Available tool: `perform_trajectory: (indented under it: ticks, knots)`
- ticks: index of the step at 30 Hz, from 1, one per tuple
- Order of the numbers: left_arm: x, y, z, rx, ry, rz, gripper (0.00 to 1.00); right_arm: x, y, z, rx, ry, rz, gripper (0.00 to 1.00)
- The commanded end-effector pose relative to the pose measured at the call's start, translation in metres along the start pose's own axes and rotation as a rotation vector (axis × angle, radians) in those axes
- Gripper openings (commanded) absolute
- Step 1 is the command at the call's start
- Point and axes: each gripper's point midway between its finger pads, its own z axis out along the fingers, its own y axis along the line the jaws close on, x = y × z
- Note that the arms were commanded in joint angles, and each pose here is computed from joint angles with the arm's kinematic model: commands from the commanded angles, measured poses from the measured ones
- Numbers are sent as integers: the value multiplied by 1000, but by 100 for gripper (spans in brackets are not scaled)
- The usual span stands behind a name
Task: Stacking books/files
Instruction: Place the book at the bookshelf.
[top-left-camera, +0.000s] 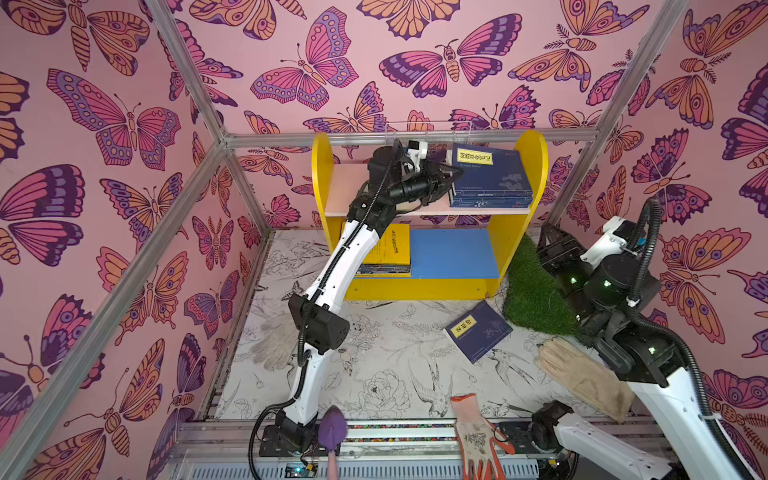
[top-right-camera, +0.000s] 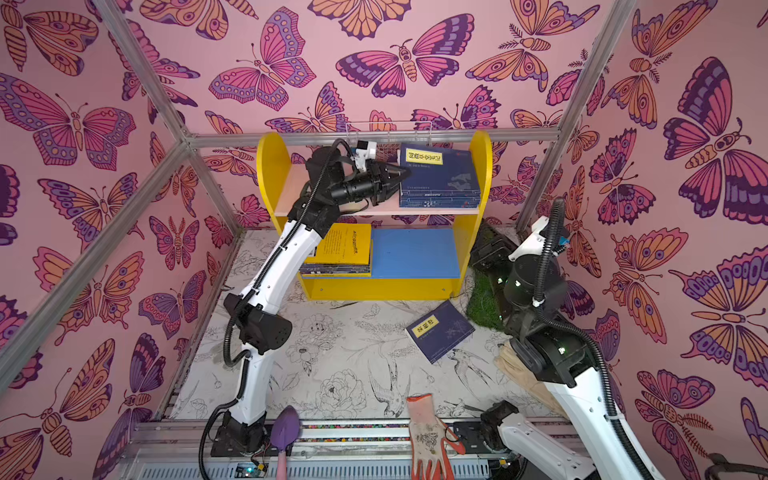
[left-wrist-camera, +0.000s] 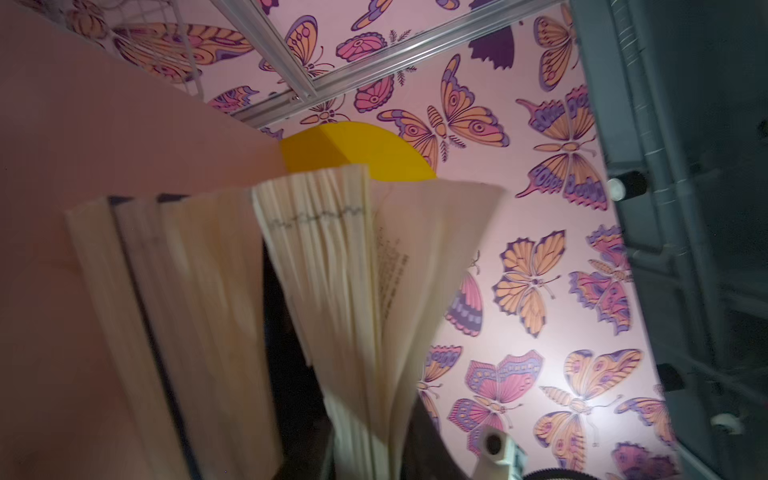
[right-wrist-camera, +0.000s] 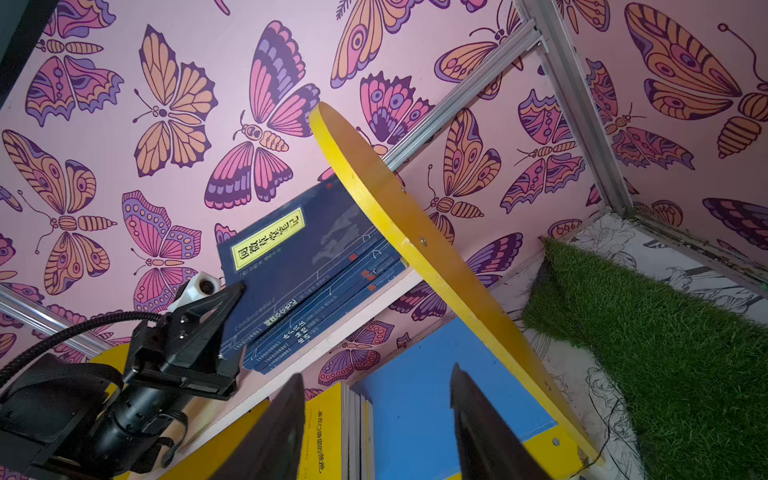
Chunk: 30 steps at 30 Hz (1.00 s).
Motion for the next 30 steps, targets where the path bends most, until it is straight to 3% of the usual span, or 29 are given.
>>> perform_trajectory:
  ticks: [1,7,11,16,23,30]
  knots:
    - [-9,-4,-1,6,-41,-8,51,-1,-2,-2,6,-3,0,57]
    - [-12,-5,-4,-4,-60,-13,73,4,22,4,-82,43,-20,56]
    - [-10,-4,-11,-57,-77,1,84,15,60,15,-203,145,-94,56]
    - [-5,10,-14,-134,-87,-5,88,21,96,30,-286,227,-153,54]
    - [4,21,-1,-157,-79,-13,93,25,124,62,-271,288,-237,53]
    - [11,31,16,-154,-69,-28,95,50,140,82,-316,382,-216,49]
